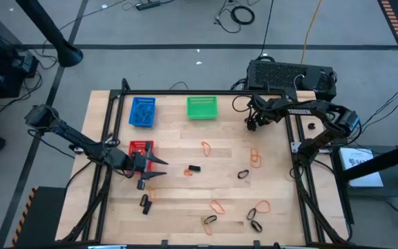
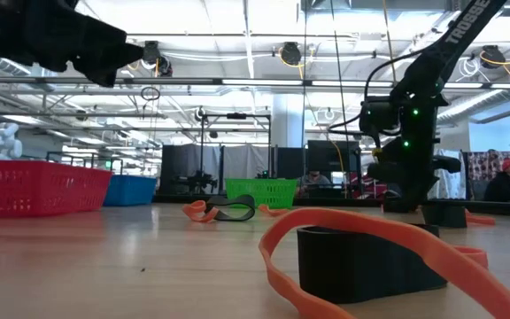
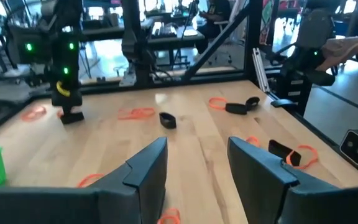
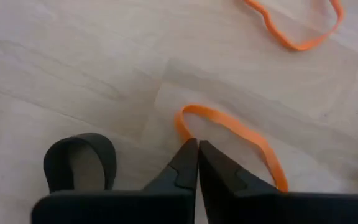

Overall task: Sort rubber bands into baskets
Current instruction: Put the orange rubber band into the red bin

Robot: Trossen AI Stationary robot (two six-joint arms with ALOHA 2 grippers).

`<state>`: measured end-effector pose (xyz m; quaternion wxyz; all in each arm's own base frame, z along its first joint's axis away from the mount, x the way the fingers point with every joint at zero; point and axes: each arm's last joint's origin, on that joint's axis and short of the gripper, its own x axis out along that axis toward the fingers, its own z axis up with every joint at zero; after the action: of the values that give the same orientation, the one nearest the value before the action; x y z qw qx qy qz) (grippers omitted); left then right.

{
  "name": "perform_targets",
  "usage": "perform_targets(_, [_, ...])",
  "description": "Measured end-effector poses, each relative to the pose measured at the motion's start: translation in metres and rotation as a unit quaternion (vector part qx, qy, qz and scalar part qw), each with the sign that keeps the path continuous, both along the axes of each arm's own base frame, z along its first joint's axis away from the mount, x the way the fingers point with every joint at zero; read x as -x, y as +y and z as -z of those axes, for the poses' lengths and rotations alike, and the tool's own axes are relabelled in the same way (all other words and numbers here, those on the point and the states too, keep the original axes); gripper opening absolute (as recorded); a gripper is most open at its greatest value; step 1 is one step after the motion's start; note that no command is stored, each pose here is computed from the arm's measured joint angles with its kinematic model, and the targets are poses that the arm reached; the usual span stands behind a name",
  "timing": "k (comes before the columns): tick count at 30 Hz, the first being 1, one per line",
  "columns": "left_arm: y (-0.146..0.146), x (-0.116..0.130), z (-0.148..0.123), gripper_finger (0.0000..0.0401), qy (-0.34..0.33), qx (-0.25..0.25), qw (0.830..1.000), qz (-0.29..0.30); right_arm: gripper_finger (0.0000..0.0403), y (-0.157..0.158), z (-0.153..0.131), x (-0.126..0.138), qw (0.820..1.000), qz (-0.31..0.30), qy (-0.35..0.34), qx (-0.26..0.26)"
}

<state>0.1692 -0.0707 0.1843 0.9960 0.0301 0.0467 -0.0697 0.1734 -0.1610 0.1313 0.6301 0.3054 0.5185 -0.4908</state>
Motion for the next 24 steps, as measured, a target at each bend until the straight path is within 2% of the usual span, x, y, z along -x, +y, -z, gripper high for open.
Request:
perform_targets(5, [-0.001,-0.002,0.004,0.0177,0.012,0.005,1.000,-0.001,0.0042,-0.001,-0.003,-0.001,1.000,0.005,0.002,0.008])
perform_targets(10, [-0.002,-0.003,0.008,0.0177,0.024,0.012,1.000,-0.002,0.0084,-0.008,-0.020,-0.008,0.999,0.009,-0.026,0.026])
perform_targets(13, [-0.002,-0.004,0.009,0.0177,0.029,0.016,0.999,-0.003,0.0112,-0.009,-0.024,-0.006,0.999,0.019,-0.019,0.023])
perform_targets(24, [-0.004,-0.007,0.016,0.0177,0.047,0.027,0.998,-0.006,0.0249,-0.020,-0.023,0.010,0.998,0.067,-0.011,0.012])
